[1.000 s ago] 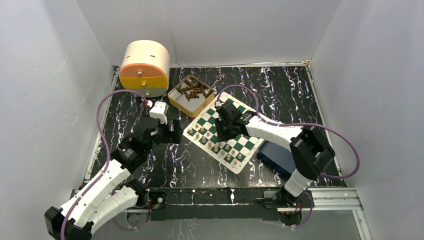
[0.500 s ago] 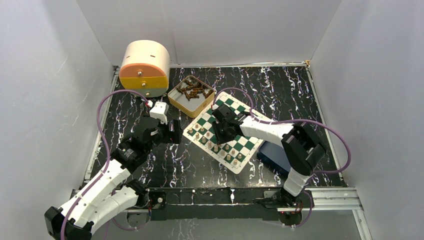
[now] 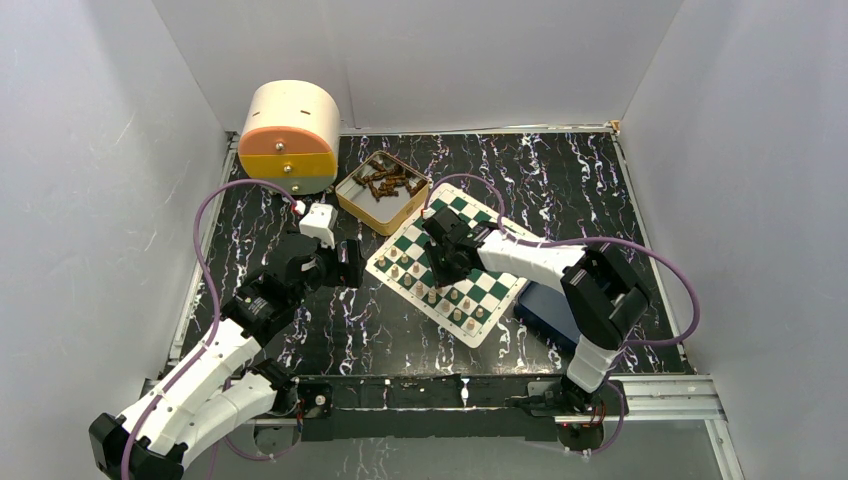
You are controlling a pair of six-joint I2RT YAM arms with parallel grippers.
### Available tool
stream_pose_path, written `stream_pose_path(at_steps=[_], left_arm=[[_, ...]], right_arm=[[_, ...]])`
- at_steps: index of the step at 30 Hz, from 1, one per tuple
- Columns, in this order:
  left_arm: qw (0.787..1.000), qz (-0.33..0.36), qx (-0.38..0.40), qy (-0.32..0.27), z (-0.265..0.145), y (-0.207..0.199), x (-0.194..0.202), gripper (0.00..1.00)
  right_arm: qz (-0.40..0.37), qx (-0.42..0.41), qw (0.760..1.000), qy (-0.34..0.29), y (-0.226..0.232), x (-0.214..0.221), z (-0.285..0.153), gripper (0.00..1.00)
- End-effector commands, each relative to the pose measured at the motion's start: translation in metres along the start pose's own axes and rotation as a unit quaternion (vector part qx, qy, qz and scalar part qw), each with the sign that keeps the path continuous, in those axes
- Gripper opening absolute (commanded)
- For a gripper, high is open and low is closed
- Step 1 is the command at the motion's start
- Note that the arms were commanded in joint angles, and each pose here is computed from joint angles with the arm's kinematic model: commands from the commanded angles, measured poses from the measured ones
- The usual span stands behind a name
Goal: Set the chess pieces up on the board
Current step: Adjust the chess piece on the chessboard.
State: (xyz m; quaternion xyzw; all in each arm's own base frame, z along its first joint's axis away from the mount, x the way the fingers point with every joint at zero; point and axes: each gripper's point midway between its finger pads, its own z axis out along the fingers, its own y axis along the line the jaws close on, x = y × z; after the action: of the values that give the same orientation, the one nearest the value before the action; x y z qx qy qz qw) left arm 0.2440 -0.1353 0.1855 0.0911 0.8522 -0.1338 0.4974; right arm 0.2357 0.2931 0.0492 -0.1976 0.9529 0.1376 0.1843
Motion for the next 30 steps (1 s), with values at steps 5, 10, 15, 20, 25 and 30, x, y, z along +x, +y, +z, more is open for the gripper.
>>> stream_pose_path(at_steps=[5,10,15,20,25,30], left_arm=[[1.000,0.000,-0.008,-0.017,-0.002,0.004,-0.006,0.92],[1.000,-0.001,-0.008,-0.018,-0.002,0.003,-0.006,0.92],[1.000,-0.003,-0.006,-0.018,-0.002,0.003,-0.006,0.92],[1.000,-0.004,-0.005,-0.020,-0.003,0.003,-0.007,0.92],[1.000,-0.004,-0.003,-0.020,-0.003,0.002,-0.006,0.92],[1.000,-0.004,-0.005,-0.020,-0.003,0.003,-0.006,0.92]], right_arm=[[-0.006,0.006,1.000,-0.012,0.005,-0.013,-0.002,0.32],[-0.006,0.008,1.000,-0.020,0.004,-0.015,-0.005,0.28],[-0.003,0.016,0.999,-0.029,0.001,-0.019,-0.008,0.24],[0.000,0.026,0.999,-0.039,-0.001,-0.025,-0.012,0.23],[0.000,0.030,0.999,-0.041,-0.002,-0.027,-0.012,0.22],[0.001,0.028,0.999,-0.039,-0.001,-0.026,-0.007,0.22]])
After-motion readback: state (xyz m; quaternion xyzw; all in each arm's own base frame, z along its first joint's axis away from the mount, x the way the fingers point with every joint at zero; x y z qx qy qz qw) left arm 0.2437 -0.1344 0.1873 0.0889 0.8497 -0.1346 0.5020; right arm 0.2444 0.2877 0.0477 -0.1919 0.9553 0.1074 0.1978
